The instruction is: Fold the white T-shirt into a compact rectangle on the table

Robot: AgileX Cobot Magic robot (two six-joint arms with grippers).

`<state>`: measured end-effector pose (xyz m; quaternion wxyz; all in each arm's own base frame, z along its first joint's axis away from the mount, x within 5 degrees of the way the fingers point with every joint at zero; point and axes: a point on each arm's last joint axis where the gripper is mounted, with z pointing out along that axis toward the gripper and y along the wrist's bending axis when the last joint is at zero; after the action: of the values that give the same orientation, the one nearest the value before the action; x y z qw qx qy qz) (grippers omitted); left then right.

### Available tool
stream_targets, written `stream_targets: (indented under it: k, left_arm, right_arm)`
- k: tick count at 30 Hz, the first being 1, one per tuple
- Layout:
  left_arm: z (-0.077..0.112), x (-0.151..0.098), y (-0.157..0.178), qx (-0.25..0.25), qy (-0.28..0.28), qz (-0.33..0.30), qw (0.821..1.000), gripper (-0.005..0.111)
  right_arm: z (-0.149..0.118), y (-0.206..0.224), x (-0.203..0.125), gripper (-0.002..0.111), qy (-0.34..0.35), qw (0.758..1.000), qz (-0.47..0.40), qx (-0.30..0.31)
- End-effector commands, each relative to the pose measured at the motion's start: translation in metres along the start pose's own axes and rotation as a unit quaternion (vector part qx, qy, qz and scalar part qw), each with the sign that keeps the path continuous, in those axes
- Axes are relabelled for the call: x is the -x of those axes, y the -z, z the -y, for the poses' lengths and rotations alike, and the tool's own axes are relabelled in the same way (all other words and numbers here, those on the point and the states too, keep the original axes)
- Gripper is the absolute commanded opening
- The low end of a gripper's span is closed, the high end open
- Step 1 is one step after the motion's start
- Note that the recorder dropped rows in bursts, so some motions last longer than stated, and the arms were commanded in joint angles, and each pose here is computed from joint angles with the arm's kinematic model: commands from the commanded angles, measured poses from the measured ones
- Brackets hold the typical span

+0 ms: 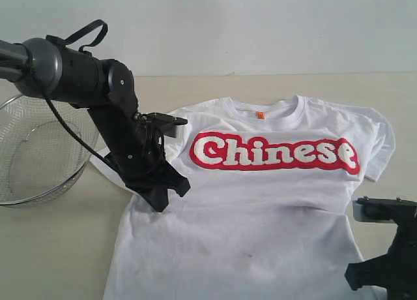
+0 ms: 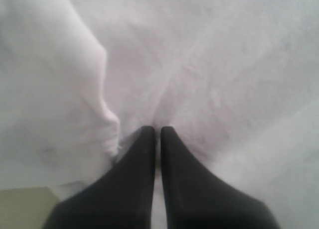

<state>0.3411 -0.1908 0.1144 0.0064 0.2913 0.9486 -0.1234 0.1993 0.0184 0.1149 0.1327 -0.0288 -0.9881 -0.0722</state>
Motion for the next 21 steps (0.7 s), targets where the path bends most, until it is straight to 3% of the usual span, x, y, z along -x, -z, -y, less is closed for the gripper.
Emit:
stream_targets:
  k: [1, 7, 21]
  left_arm:
    - [0.000, 0.001, 0.004, -0.004, 0.000, 0.002, 1.000, 0.005]
    - [0.000, 0.001, 0.004, -0.004, 0.000, 0.002, 1.000, 0.005]
    - [0.000, 0.001, 0.004, -0.004, 0.000, 0.002, 1.000, 0.005]
  right_arm:
    - [0.009, -0.002, 0.004, 0.000, -0.007, 0.999, 0.003, -0.045]
    - [0.021, -0.009, 0.006, 0.000, -0.039, 0.994, -0.014, -0.103]
    - [0.062, -0.008, 0.004, 0.000, -0.151, 0.985, -0.021, -0.075]
